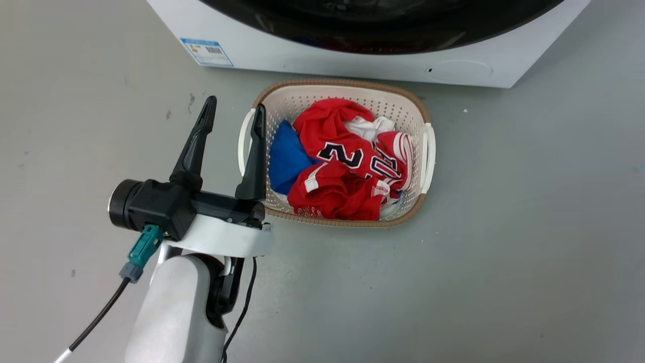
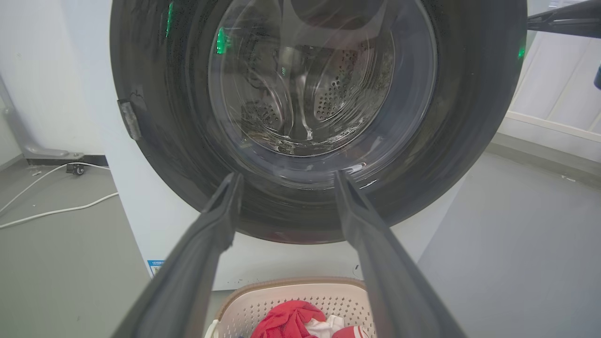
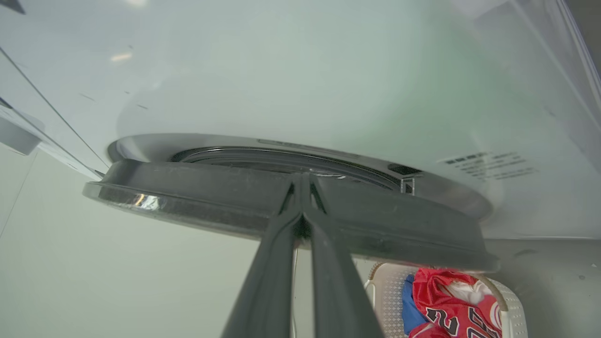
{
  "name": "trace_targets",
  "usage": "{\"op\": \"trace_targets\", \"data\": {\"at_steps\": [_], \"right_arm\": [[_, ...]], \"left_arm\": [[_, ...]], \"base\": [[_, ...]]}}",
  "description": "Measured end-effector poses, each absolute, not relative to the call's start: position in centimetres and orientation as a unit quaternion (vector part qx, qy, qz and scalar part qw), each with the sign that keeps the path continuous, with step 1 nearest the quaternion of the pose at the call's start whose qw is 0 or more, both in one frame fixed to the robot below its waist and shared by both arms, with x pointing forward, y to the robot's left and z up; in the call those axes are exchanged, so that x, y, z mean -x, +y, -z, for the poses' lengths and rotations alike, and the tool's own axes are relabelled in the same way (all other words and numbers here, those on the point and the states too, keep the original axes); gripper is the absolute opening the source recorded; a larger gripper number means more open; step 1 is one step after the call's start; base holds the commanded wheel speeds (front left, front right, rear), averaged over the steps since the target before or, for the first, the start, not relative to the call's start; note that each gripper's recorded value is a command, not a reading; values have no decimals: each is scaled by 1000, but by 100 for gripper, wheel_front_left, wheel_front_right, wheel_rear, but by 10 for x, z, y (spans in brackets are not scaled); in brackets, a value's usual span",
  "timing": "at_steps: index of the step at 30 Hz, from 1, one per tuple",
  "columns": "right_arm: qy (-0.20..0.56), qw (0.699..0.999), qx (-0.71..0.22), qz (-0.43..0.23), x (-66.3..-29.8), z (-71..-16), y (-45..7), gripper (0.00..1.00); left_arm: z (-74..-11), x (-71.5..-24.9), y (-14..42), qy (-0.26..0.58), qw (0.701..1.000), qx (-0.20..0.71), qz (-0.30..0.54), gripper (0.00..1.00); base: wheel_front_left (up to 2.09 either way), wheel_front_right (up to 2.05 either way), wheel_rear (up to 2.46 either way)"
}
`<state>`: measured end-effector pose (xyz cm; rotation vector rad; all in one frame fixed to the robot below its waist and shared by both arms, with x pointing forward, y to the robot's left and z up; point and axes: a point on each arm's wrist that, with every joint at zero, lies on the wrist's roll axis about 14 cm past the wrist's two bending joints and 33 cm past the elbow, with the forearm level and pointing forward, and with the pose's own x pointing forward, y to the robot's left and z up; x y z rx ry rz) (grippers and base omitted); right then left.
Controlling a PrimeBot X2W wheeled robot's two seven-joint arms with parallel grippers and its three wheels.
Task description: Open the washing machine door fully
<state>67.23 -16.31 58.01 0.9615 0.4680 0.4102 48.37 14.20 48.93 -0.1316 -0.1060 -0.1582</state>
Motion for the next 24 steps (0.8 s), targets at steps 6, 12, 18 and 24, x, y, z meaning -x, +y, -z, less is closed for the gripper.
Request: {"op": "trace_targets", "data": {"at_steps": [6,12,18,24], "right_arm": [[246,836,-447,-202,-691,-558,-137,0],[268,832,-441,-203,-695,-546,-130,0],[298,823,-434,-213,-683,-543,-126,0],[333,808,-424,-239,-654,-544,-116,0]], "left_arm": [[-477,-493,142,-43,994,68,77,100],[-470,-496,142,-36,994,71,76,100],[-474,-494,140,-39,994,71,78,100],[-485,-489,136,-46,993,73,85,100]], "base": [[0,0,0],[0,0,0],[0,0,0],[0,0,0]]}}
